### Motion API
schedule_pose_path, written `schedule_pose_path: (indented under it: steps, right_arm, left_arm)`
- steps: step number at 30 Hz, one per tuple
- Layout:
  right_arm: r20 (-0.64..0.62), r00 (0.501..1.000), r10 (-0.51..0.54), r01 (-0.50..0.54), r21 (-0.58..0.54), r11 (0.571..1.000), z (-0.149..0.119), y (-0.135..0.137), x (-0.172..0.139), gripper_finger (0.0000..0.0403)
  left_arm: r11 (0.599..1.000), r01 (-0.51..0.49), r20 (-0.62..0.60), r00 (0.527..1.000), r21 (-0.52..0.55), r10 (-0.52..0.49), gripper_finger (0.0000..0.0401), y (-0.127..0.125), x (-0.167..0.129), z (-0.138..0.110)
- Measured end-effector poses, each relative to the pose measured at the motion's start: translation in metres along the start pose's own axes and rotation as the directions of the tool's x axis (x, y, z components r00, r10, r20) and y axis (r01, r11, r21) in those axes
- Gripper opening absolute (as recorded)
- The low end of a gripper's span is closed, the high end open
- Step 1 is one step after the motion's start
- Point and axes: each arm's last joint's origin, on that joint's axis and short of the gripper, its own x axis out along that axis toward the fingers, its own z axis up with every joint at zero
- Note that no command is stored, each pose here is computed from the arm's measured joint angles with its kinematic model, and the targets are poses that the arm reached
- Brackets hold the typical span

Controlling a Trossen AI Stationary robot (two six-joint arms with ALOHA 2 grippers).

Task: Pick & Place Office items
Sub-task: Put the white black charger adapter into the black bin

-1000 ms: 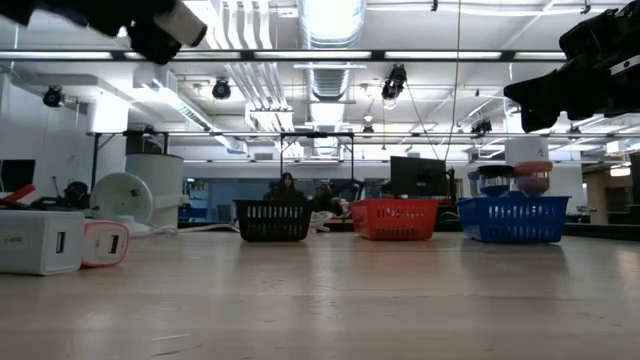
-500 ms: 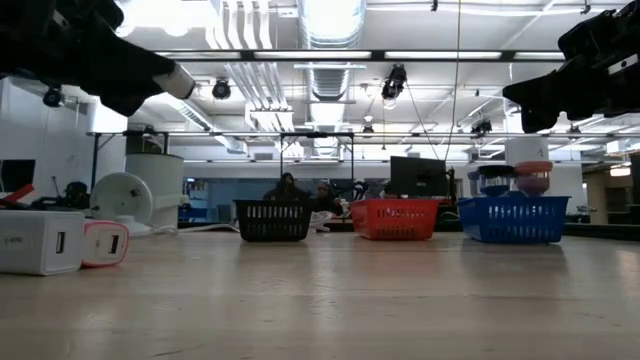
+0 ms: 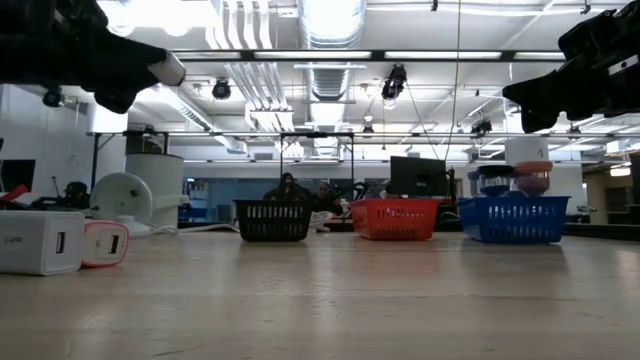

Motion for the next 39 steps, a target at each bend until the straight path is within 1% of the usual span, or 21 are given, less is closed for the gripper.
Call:
schedule_pose_path:
  steps: [6, 23, 25, 27, 30, 32, 34, 39]
  right_arm:
    - [0.0, 1.0, 0.0, 0.0, 0.0, 1.0, 0.0, 0.0, 0.0, 0.0008]
    - [0.0, 1.0, 0.001, -0.001, 0.0, 1.0, 0.0, 0.0, 0.0, 0.0008]
    - [0.0, 1.0, 0.001, -0.001, -0.001, 1.0, 0.0, 0.0, 0.0, 0.0008]
    - [0.0, 1.0, 0.001, -0.001, -0.003, 1.0, 0.0, 0.0, 0.0, 0.0008]
    - [0.0, 1.0, 0.0, 0.0, -0.004, 1.0, 0.0, 0.0, 0.0, 0.0008]
    - [0.002, 1.0, 0.0, 0.0, -0.004, 1.0, 0.0, 0.0, 0.0, 0.0008]
    - [0.002, 1.0, 0.0, 0.0, -0.007, 1.0, 0.0, 0.0, 0.0, 0.0008]
    - [0.002, 1.0, 0.0, 0.0, -0.007, 1.0, 0.0, 0.0, 0.0, 0.0008]
  left_arm:
    - [1.0, 0.007, 0.058, 0.998, -0.029, -0.005, 0.0158, 0.002, -0.001, -0.017]
    - [0.999, 0.0, 0.067, 0.998, -0.043, 0.002, 0.0158, 0.002, -0.002, -0.017]
    - [0.999, -0.003, 0.048, 0.999, -0.038, 0.005, 0.0158, 0.002, -0.002, -0.016]
    - [0.999, -0.005, 0.041, 0.999, -0.04, 0.006, 0.0158, 0.001, -0.001, -0.008]
    - [0.999, -0.028, 0.032, 0.999, -0.03, 0.029, 0.0158, 0.0, 0.0, 0.01]
    - [0.998, -0.056, 0.026, 0.998, -0.018, 0.057, 0.0158, -0.001, 0.002, 0.028]
    - [0.994, -0.107, 0.006, 0.994, -0.007, 0.107, 0.0158, -0.001, 0.003, 0.049]
    - [0.973, -0.224, -0.096, 0.969, 0.053, 0.228, 0.0158, -0.004, 0.014, 0.099]
